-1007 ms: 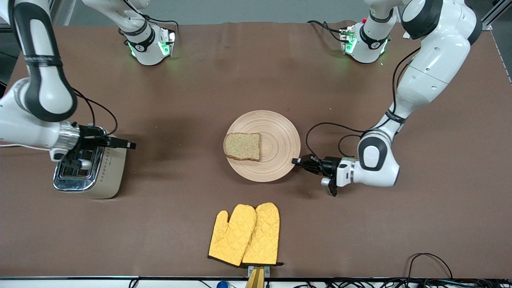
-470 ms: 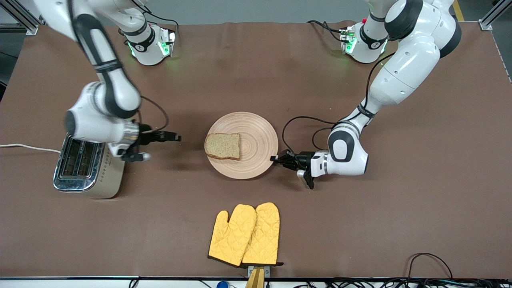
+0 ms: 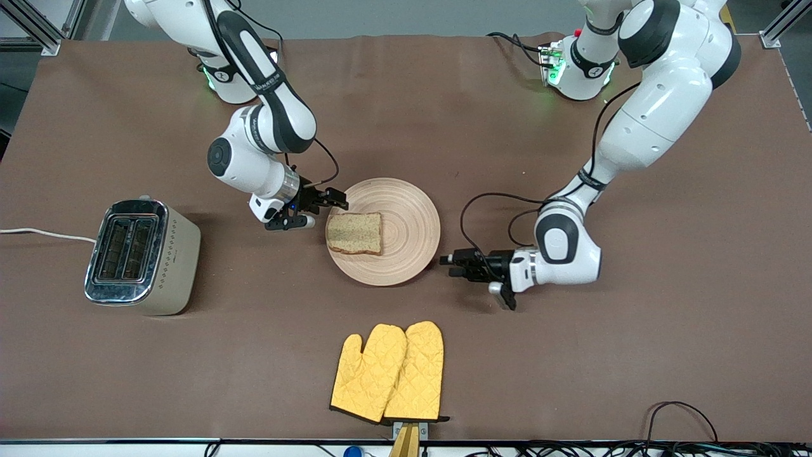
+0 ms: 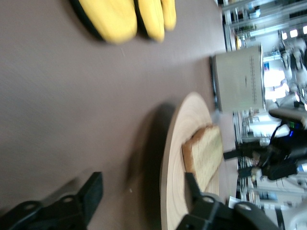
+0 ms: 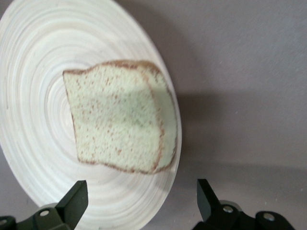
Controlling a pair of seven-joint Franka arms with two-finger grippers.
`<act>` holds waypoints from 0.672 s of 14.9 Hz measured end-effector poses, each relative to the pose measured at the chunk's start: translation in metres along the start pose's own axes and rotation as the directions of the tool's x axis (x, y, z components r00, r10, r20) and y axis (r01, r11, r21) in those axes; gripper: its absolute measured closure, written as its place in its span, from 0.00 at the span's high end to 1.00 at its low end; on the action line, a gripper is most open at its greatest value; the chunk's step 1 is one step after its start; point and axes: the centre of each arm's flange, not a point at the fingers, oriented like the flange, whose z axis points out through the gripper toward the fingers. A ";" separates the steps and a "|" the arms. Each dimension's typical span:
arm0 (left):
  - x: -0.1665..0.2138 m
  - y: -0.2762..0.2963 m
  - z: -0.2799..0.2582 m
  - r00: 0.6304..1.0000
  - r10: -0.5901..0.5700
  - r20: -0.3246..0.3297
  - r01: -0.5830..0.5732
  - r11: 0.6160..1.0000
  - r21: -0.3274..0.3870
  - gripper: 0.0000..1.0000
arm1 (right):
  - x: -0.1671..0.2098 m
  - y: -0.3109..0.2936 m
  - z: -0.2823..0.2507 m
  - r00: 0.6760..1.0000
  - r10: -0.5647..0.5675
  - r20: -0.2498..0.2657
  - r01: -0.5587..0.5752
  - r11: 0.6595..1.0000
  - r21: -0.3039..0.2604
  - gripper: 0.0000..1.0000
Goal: Move plate and put bread in toaster
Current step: 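Grasp the bread slice with the right gripper while the left gripper withdraws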
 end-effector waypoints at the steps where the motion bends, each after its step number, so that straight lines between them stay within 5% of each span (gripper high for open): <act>1: 0.013 0.005 -0.021 0.998 -0.042 -0.036 0.042 0.999 0.008 0.92 | 0.004 0.003 -0.003 1.000 0.005 -0.029 -0.005 1.000 -0.005 1.00; 2: 0.025 0.013 -0.044 0.994 -0.085 -0.068 0.086 0.996 0.014 0.99 | 0.008 0.004 -0.006 0.998 0.006 -0.058 -0.006 1.000 -0.009 1.00; 7: 0.074 0.049 -0.163 0.972 -0.173 -0.160 0.199 0.966 0.165 1.00 | 0.000 -0.009 0.011 0.992 -0.037 -0.120 0.032 0.998 -0.048 0.90; 10: 0.086 0.065 -0.233 0.975 -0.169 -0.143 0.197 0.957 0.214 1.00 | 0.000 -0.007 0.015 0.992 -0.036 -0.121 0.029 0.998 -0.056 0.69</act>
